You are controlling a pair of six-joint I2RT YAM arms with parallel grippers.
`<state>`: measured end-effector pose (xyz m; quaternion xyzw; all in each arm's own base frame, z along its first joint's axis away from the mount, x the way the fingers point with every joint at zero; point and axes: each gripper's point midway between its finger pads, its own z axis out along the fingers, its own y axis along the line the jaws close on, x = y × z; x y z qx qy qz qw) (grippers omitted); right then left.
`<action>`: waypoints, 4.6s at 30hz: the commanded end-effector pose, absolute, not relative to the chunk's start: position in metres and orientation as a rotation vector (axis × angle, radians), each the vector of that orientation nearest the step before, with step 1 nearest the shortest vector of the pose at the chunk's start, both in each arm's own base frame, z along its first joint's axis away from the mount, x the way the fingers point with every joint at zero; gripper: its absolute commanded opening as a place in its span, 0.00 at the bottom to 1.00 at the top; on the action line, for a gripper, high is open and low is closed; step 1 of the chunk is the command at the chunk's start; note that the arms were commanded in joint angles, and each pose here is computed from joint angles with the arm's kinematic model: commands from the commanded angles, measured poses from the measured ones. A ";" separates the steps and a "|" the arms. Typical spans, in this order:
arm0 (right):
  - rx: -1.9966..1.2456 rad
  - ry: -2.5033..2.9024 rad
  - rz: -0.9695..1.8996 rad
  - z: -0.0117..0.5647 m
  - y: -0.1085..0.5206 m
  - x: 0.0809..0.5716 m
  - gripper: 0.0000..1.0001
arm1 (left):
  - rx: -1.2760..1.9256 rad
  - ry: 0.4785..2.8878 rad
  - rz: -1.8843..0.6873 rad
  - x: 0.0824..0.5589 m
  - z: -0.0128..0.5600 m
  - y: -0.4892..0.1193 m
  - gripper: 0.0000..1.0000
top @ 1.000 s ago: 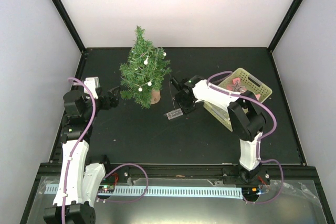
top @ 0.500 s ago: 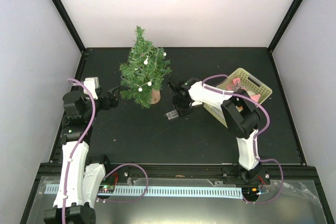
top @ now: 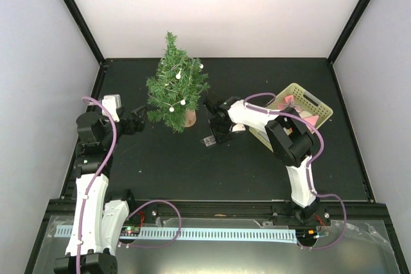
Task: Decorate the small christmas tree
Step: Wrap the decoration item around the Christmas tree.
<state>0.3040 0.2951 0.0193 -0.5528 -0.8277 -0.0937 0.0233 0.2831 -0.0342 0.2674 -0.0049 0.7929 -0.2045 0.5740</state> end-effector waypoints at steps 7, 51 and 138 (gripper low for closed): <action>-1.764 -2.571 -0.270 0.014 0.292 0.308 0.26 | 0.021 1.843 -0.486 0.280 0.273 -0.039 0.99; -1.280 -4.015 -0.826 0.365 0.189 0.517 0.18 | -0.108 1.877 -0.429 0.318 0.319 -0.018 0.97; 1.321 -3.466 -2.742 0.513 0.454 0.440 0.21 | 0.714 1.349 -0.705 0.446 0.477 -0.127 0.39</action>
